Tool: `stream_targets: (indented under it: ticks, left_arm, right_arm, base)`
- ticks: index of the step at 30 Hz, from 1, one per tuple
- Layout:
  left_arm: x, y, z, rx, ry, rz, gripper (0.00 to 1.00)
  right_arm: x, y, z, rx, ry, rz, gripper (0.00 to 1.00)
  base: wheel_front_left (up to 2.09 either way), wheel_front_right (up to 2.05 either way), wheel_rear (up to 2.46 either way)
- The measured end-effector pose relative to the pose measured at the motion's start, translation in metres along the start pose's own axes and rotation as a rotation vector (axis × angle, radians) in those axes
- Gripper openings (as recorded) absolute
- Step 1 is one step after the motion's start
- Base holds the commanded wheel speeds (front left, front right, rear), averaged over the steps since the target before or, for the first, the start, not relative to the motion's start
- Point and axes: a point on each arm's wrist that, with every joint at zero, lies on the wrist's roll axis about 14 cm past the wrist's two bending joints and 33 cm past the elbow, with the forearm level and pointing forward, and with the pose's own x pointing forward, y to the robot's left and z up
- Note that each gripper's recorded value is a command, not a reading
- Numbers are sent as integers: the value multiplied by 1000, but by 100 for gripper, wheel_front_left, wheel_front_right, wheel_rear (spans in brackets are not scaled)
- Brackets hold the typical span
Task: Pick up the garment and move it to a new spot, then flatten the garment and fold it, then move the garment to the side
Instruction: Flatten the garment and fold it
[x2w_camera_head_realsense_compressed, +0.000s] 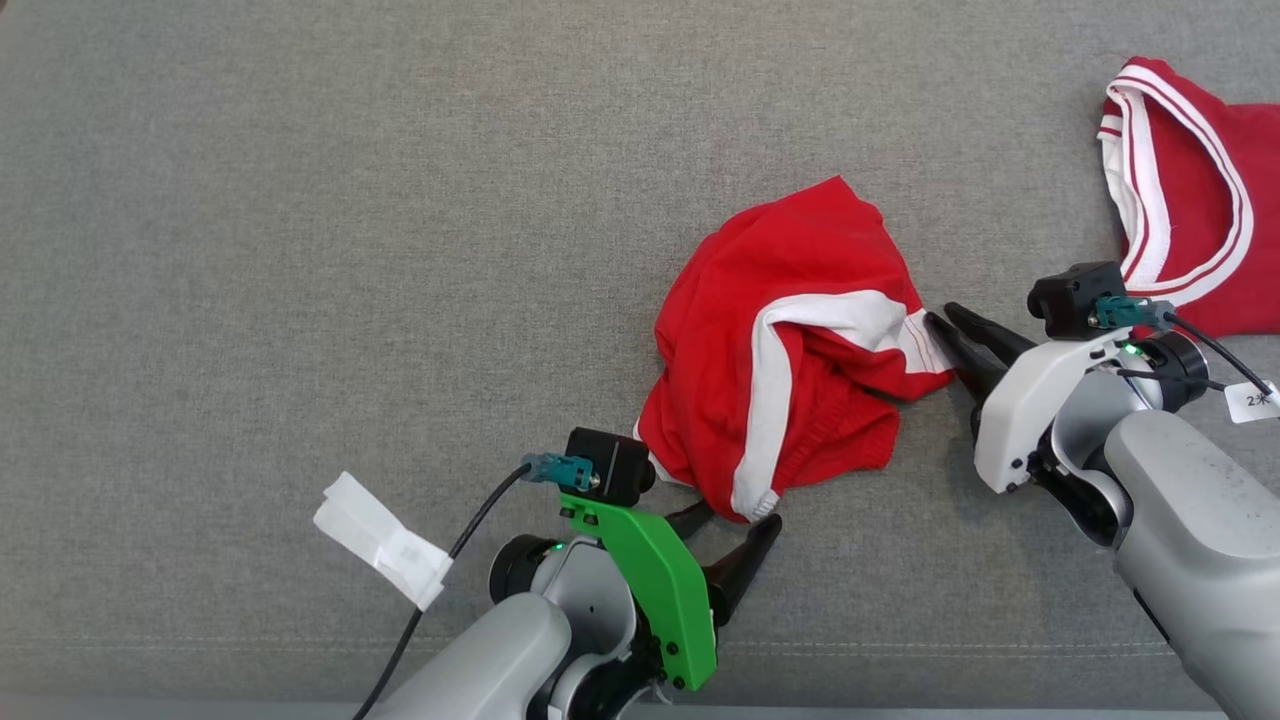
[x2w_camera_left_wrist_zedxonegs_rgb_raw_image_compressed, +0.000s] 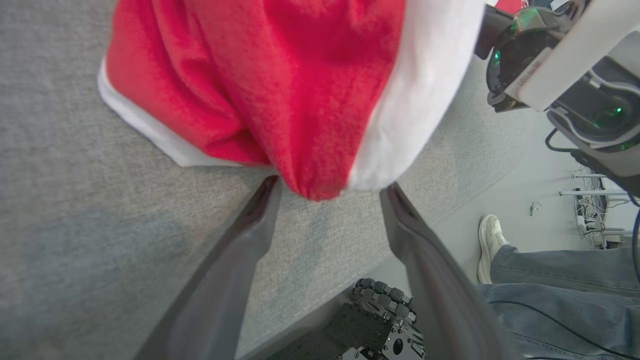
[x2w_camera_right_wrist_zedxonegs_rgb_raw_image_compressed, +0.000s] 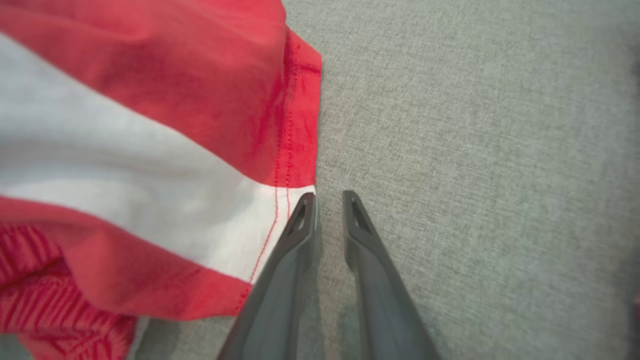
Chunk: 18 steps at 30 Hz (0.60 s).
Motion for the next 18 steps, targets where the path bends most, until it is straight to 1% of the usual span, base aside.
stream_targets:
  ticks: [9, 16, 18]
  left_arm:
    - [4, 10, -7, 4, 25, 28, 100]
    - [8, 12, -7, 18, 31, 34, 100]
    - [9, 12, -6, 19, 30, 35, 100]
  right_arm:
    - [-4, 0, -2, 8, -2, -7, 26]
    - [-7, -3, -5, 18, -1, -19, 20]
    - [-8, -3, -6, 21, 2, -21, 22]
  base:
    - [0, 0, 0]
    - [0, 0, 0]
    - [0, 0, 0]
